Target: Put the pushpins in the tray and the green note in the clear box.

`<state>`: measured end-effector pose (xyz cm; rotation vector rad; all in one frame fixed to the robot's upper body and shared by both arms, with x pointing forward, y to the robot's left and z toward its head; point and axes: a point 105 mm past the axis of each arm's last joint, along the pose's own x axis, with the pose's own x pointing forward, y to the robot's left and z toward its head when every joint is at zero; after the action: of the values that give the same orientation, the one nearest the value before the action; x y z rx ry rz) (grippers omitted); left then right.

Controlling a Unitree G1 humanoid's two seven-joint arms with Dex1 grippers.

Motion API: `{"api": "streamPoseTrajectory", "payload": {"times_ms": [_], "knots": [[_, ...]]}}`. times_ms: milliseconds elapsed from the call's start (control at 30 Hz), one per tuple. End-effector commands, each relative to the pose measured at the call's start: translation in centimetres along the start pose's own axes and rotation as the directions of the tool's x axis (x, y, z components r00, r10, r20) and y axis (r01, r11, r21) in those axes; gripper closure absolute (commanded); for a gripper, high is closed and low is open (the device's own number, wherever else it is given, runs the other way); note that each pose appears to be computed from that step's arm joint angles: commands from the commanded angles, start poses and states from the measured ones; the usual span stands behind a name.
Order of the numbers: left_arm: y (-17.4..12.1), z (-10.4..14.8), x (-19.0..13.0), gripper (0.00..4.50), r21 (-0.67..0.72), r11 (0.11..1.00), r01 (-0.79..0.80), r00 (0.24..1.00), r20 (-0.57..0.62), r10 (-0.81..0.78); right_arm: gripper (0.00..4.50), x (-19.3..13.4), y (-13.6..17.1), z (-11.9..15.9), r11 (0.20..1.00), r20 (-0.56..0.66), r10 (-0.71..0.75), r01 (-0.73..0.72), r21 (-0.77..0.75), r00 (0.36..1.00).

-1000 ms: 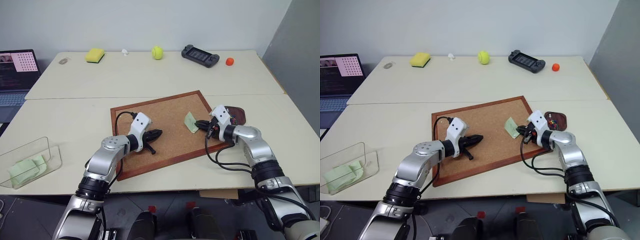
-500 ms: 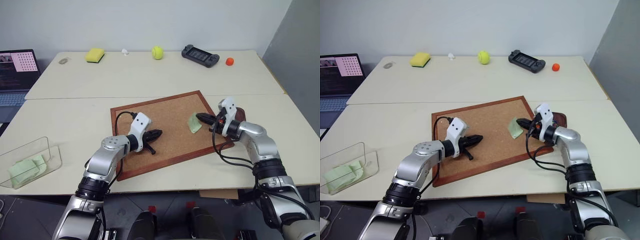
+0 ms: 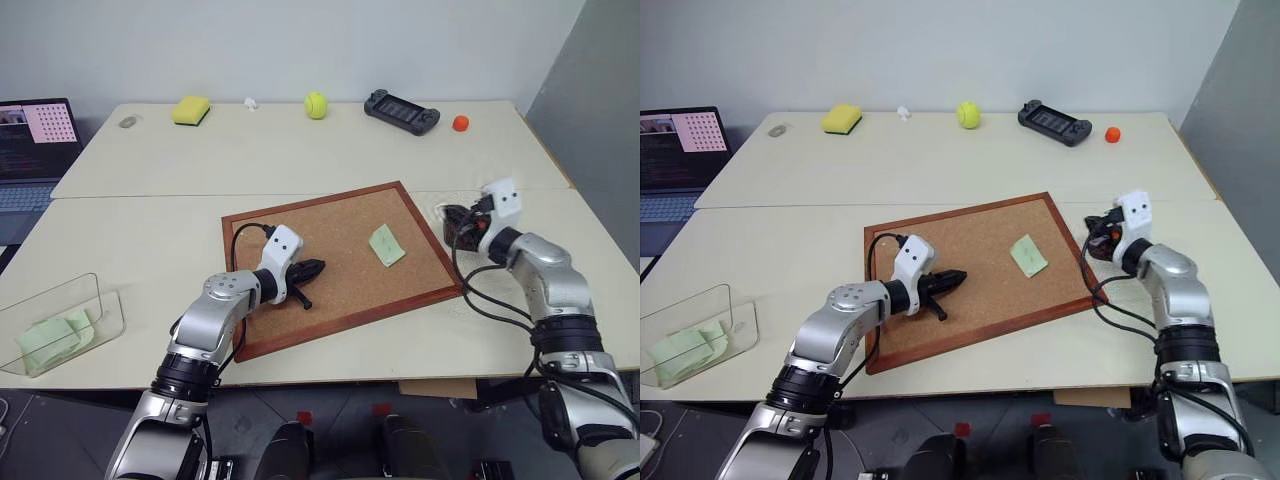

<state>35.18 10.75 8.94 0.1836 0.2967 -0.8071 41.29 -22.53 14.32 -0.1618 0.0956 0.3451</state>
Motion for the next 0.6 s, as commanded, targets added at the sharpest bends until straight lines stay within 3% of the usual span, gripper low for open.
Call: {"api": "streamPoseTrajectory", "payload": {"times_ms": [33, 200, 567, 600], "knots": [[-0.6, -1.9, 0.3, 4.5, -0.028, 0.999, 0.022, 0.997, -0.073, -0.024, 4.41, -0.3, -2.0, 0.7, 0.996, 0.006, -0.077, 0.078, -0.039, 0.997], [-0.6, -1.8, 0.5, 4.5, -0.026, 0.999, 0.026, 0.997, -0.071, -0.028, 4.41, 0.4, -1.5, -0.4, 0.998, -0.037, -0.044, 0.046, 0.052, 0.998], [-0.7, -1.8, 0.2, 4.5, -0.029, 0.999, 0.017, 0.998, -0.06, -0.019, 4.41, 1.1, -2.0, -1.8, 0.996, -0.091, -0.075, 0.079, 0.037, 0.993], [-0.7, -1.8, 0.1, 4.5, -0.03, 0.999, 0.016, 0.998, -0.06, -0.018, 4.23, 1.1, -2.1, -1.8, 0.996, -0.091, -0.076, 0.08, 0.036, 0.993]]}}
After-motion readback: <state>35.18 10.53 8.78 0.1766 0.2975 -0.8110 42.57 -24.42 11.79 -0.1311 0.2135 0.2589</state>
